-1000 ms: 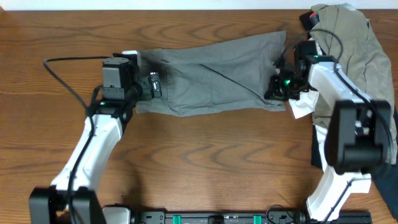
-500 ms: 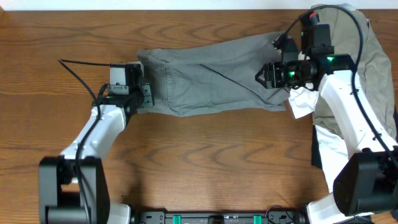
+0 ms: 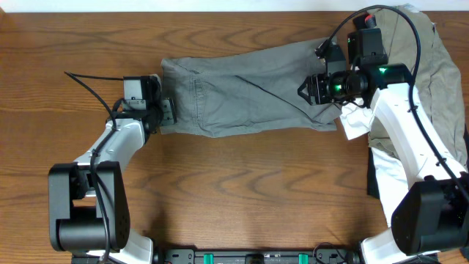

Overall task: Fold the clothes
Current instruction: 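Grasp the folded shorts' edges with both grippers and pull them straight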

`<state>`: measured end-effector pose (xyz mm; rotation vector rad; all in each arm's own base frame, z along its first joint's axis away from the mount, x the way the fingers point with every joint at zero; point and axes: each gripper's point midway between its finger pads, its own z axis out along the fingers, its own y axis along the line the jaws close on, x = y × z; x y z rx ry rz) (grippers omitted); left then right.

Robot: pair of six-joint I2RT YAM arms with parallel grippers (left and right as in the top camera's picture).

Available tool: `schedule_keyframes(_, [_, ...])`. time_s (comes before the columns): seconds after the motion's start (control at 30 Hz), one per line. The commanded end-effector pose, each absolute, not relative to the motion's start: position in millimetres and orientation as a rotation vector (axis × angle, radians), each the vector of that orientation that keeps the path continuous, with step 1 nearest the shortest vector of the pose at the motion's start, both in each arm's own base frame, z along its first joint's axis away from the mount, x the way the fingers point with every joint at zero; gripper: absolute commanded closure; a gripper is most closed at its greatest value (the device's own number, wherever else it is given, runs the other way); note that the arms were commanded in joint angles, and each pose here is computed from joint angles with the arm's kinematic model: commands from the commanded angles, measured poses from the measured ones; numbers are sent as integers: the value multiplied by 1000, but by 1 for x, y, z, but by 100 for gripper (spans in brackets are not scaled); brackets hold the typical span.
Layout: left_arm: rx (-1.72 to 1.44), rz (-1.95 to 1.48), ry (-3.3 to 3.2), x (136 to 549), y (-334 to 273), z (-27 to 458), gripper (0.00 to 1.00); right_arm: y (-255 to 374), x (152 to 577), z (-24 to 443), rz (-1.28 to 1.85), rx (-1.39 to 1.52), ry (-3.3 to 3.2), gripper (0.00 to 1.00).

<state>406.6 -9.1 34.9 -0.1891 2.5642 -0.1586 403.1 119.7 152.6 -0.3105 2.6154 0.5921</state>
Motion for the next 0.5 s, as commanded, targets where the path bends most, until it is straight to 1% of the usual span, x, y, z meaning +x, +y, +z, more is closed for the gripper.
schedule_keyframes(0.0, [-163,-215,2532,414,-15,43,43,125,404,155,587,-344,2599,46])
schedule_keyframes(0.1, [-156,-241,2540,413,-19,41,43,125,405,155,587,-344,2595,49])
schedule_keyframes(0.17, [-159,-241,2553,411,-19,37,43,125,405,155,587,-345,2595,53])
schedule_keyframes(0.2, [-159,-240,2557,411,-19,36,43,125,405,156,587,-346,2592,57])
schedule_keyframes(0.23, [-160,-240,2562,411,-19,34,47,126,407,156,585,-349,2584,63])
schedule_keyframes(0.3, [-161,-240,2569,410,-19,31,50,128,413,158,565,-361,2558,77])
schedule_keyframes(0.33, [-162,-240,2570,411,-19,30,52,129,419,158,538,-367,2538,82])
schedule_keyframes(0.4, [-162,-241,2568,412,-19,27,53,132,431,159,504,-378,2496,85])
schedule_keyframes(0.47, [-157,-253,2567,414,-20,24,53,139,444,158,487,-394,2449,87])
